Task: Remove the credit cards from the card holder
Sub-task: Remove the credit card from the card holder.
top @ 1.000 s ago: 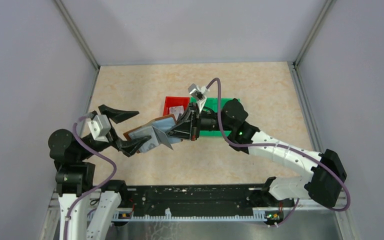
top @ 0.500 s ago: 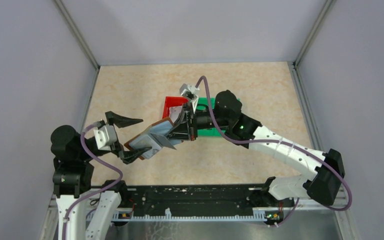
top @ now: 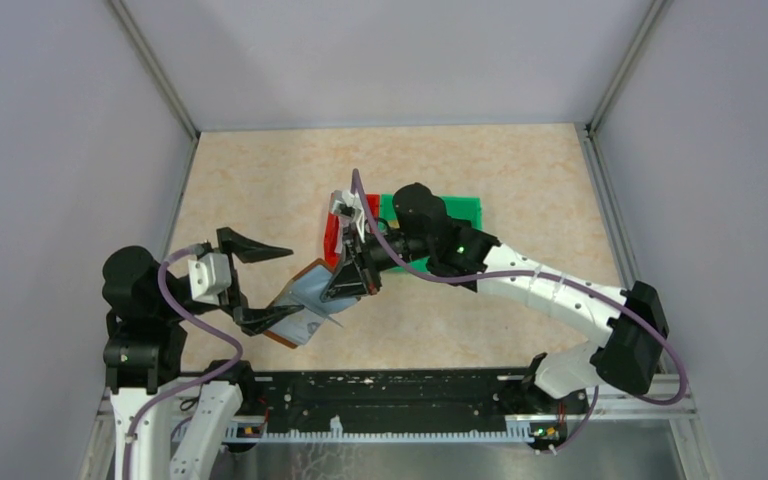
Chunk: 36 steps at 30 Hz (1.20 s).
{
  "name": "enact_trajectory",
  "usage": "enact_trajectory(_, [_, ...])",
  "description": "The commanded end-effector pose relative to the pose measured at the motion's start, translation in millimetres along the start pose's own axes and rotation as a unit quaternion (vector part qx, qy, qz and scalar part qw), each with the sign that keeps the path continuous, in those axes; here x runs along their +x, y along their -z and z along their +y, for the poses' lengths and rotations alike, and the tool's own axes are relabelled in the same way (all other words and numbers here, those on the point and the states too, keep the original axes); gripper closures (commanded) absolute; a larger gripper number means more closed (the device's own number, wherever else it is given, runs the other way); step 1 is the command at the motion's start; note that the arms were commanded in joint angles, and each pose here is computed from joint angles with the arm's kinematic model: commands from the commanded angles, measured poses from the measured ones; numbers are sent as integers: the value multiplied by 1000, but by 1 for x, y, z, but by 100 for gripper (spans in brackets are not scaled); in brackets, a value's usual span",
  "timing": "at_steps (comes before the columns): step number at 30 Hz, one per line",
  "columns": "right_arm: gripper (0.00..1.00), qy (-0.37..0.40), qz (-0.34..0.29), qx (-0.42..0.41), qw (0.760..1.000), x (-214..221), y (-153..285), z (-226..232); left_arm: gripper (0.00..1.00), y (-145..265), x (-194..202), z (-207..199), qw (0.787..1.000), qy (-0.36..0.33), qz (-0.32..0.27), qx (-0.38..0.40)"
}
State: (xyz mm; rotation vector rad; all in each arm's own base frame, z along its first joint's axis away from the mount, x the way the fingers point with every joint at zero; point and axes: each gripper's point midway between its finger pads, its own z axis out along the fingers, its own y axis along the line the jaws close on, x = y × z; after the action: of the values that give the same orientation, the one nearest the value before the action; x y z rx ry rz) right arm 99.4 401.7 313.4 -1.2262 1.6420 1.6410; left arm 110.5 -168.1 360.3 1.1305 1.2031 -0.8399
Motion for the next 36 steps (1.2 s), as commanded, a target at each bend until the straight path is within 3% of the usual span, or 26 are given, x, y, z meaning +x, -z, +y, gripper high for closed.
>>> enact_trajectory(1, [100, 61, -25, -34, 997, -33, 1, 32, 5, 0, 1, -7, 1000, 4, -1, 20])
enact_trajectory(12, [100, 82, -38, -68, 994, -44, 5, 52, 8, 0, 21, -9, 1000, 8, 14, 25])
enact_trajectory(17, [100, 82, -32, -78, 993, -41, 1, 53, 15, 0, 23, -13, 999, 11, 15, 32])
enact_trajectory(28, [100, 104, -45, -50, 992, -47, 2, 49, 66, -2, 37, -18, 997, 49, 19, 52])
enact_trajectory(31, [90, 115, -60, -36, 991, -53, 6, 49, 80, -3, 37, -16, 996, 73, 16, 50])
enact_trajectory(34, [73, 119, -70, -20, 990, -58, 9, 46, 98, -5, 36, -13, 994, 95, 14, 44])
enact_trajectory(36, [61, 120, -81, -5, 989, -62, 14, 42, 100, -6, 34, -12, 993, 109, 11, 45])
